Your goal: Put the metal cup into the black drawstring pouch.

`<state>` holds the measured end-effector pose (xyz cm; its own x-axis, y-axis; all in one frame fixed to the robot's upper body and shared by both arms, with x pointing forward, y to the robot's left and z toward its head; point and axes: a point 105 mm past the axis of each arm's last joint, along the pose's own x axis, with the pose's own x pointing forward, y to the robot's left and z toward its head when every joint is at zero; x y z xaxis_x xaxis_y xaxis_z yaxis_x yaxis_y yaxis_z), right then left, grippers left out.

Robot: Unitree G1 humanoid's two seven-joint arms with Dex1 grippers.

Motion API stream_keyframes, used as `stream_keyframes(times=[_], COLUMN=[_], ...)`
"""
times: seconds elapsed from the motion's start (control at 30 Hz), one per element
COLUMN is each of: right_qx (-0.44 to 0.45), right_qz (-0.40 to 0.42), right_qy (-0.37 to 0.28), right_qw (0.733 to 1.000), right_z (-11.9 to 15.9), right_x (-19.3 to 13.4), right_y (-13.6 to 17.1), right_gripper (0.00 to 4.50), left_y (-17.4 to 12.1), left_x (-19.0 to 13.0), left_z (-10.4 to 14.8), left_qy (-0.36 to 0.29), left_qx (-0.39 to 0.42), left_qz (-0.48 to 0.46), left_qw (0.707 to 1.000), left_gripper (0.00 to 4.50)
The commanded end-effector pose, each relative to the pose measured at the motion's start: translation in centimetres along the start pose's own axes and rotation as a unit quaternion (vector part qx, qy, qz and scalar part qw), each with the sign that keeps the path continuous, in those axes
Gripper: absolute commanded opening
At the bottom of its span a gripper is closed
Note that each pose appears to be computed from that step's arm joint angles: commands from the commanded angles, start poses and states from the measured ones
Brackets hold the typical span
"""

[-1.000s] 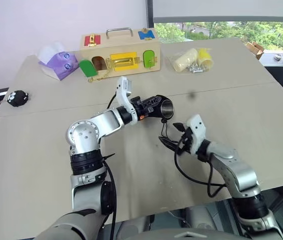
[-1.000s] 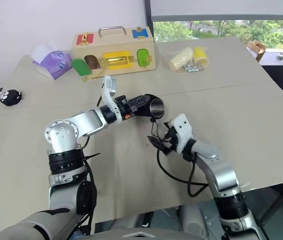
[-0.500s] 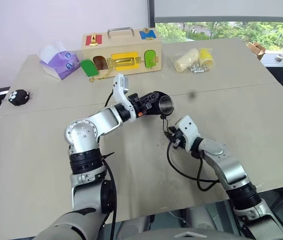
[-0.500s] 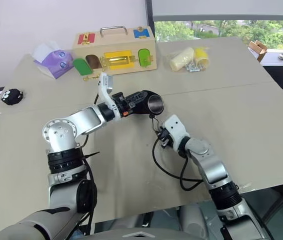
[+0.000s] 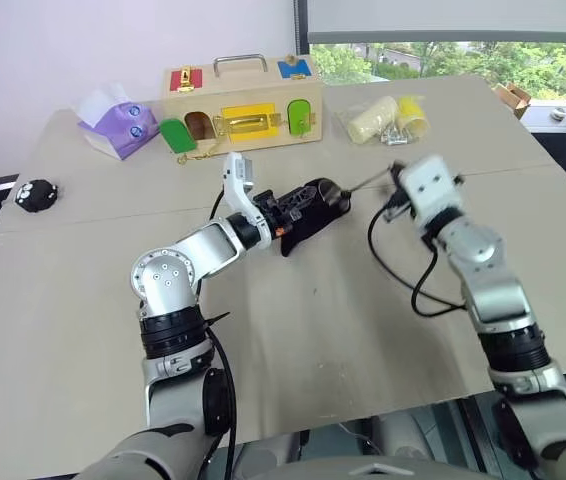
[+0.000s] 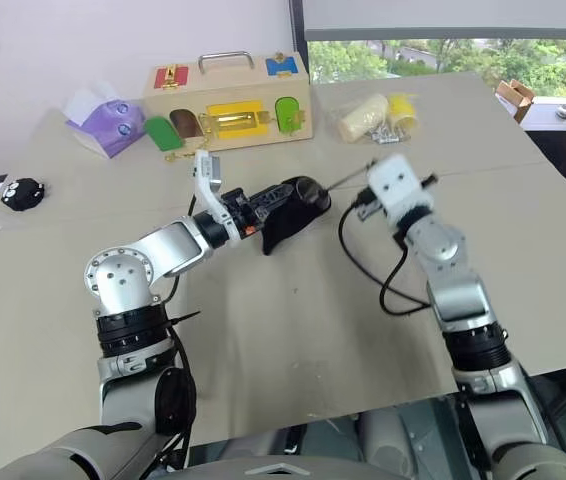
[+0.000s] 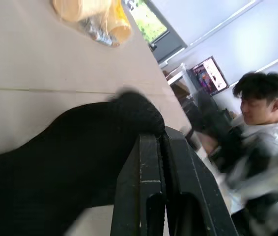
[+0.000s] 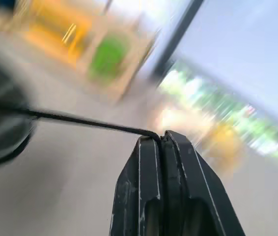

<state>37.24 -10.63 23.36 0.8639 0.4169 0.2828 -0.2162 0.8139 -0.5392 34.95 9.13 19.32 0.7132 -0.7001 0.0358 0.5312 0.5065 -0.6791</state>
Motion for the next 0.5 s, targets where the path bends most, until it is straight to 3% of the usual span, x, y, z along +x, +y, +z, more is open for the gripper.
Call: stream_keyframes(times=[0.03,0.07,0.27,0.3,0.5], right_qx=[-0.032,-0.033,0.0,0.005,0.02], right_qz=[-0.057,-0.06,-0.012,-0.003,0.048], right_qy=[-0.108,-0.13,-0.179,-0.183,-0.188], right_qw=[0.992,0.989,0.984,0.983,0.981], right_z=[6.2,7.6,10.9,11.2,11.3], right_x=[0.5,0.7,1.1,1.1,0.7], right_y=[-3.4,-3.8,-2.5,-2.1,-0.2], right_gripper=[0.01,0.01,0.0,0.0,0.0], left_y=[-2.7,-3.0,-4.2,-4.4,-6.0], left_x=[-0.8,-0.9,-0.7,-0.7,-0.4], left_z=[0.8,0.7,-0.1,-0.1,1.6], left_qy=[-0.031,-0.029,-0.022,-0.025,-0.081], left_qx=[0.017,0.025,0.083,0.098,0.171], left_qz=[-0.079,-0.088,-0.112,-0.116,-0.141], left_qw=[0.996,0.995,0.99,0.988,0.972], left_gripper=[0.28,0.28,2.64,2.81,2.81])
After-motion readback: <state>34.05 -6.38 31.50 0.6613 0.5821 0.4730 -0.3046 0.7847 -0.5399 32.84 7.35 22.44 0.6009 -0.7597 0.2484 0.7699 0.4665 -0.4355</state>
